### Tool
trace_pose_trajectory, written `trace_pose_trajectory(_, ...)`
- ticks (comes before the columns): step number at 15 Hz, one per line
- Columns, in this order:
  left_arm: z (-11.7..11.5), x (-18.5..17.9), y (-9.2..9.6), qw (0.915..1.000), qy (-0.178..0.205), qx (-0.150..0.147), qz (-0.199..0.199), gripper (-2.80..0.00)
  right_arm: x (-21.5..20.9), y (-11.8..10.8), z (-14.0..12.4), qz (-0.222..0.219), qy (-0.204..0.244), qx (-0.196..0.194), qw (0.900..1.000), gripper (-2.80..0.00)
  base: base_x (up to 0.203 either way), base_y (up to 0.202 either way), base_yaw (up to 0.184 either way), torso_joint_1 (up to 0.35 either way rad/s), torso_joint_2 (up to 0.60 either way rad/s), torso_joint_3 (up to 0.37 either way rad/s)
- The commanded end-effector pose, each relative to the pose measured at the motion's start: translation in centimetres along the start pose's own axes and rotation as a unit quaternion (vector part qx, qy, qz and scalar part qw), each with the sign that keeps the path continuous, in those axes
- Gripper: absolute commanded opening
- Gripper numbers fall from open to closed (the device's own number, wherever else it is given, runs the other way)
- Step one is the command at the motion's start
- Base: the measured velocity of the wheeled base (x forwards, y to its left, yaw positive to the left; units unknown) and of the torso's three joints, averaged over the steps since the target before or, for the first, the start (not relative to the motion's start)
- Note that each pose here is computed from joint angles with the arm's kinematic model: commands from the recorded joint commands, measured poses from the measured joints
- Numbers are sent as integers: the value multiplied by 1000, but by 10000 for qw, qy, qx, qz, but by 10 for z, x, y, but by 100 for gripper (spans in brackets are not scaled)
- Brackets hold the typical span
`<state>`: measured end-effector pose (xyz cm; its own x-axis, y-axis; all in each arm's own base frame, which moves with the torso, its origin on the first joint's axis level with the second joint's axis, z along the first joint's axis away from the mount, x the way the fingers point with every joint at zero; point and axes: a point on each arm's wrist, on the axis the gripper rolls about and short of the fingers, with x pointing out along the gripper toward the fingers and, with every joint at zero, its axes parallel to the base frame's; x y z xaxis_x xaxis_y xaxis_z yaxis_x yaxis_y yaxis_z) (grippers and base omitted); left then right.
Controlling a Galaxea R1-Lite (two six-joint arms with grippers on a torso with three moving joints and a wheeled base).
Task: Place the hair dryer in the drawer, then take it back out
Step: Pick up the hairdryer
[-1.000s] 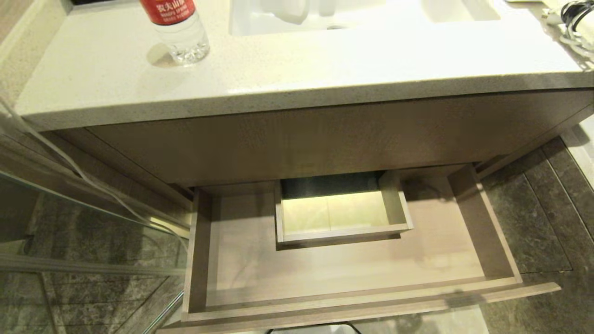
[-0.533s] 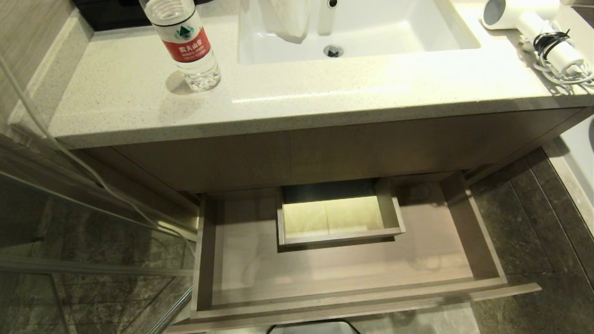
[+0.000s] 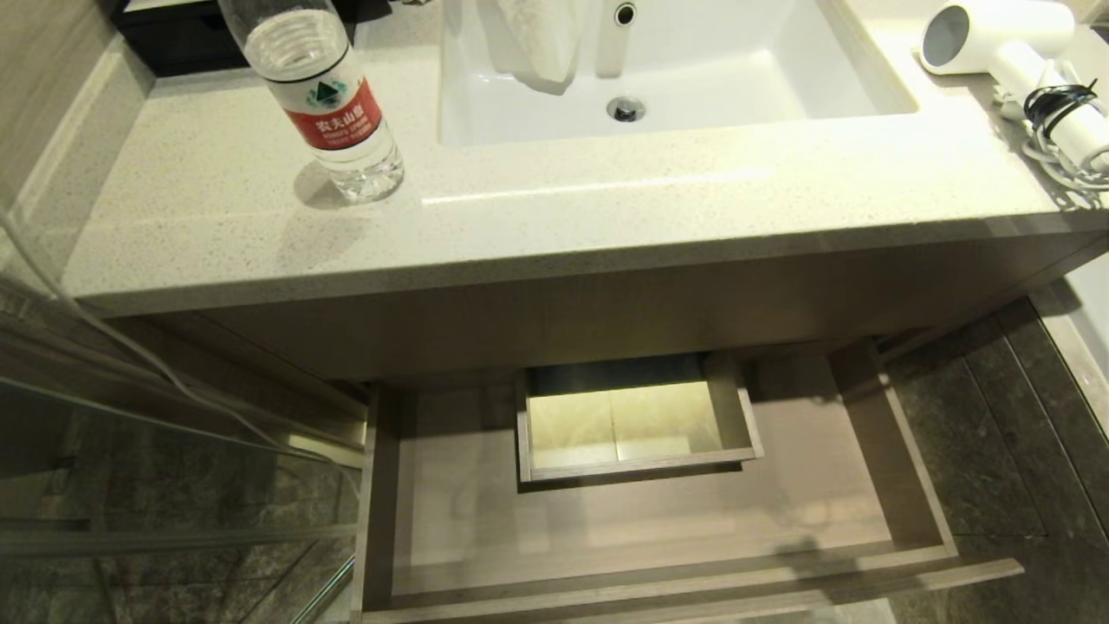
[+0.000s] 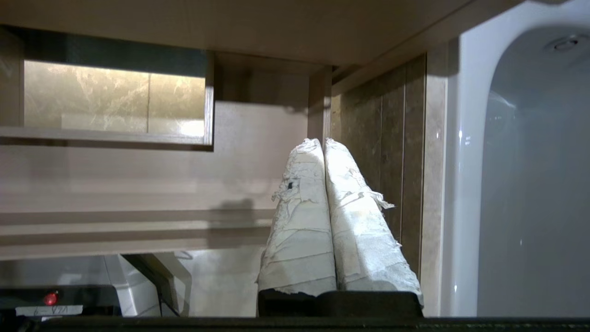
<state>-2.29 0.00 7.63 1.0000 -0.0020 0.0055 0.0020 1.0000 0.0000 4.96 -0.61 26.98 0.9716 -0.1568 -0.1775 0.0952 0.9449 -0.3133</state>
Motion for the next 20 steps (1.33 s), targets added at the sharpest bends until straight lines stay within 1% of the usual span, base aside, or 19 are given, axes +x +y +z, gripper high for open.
trace_pose_trajectory(1,0,0,0,10000,-3,0,3,-280,0,-1,3,-4,-26,-16,10000,-280,0,0,0,295,-31,265)
trace_pose_trajectory(3,0,0,0,10000,-3,0,3,-280,0,-2,5,-16,-62,-86,9999,-280,0,0,0,307,-52,253)
trace_pose_trajectory(13,0,0,0,10000,-3,0,3,-280,6,-5,18,-30,-103,-127,9999,-280,0,0,0,341,-130,207)
trace_pose_trajectory(16,0,0,0,10000,-3,0,3,-280,20,-9,33,-45,-120,-136,9998,-280,0,0,0,246,-129,113)
trace_pose_trajectory(20,0,0,0,10000,-2,0,3,-280,57,-20,69,-112,-148,-83,9998,-280,0,0,0,25,-17,14)
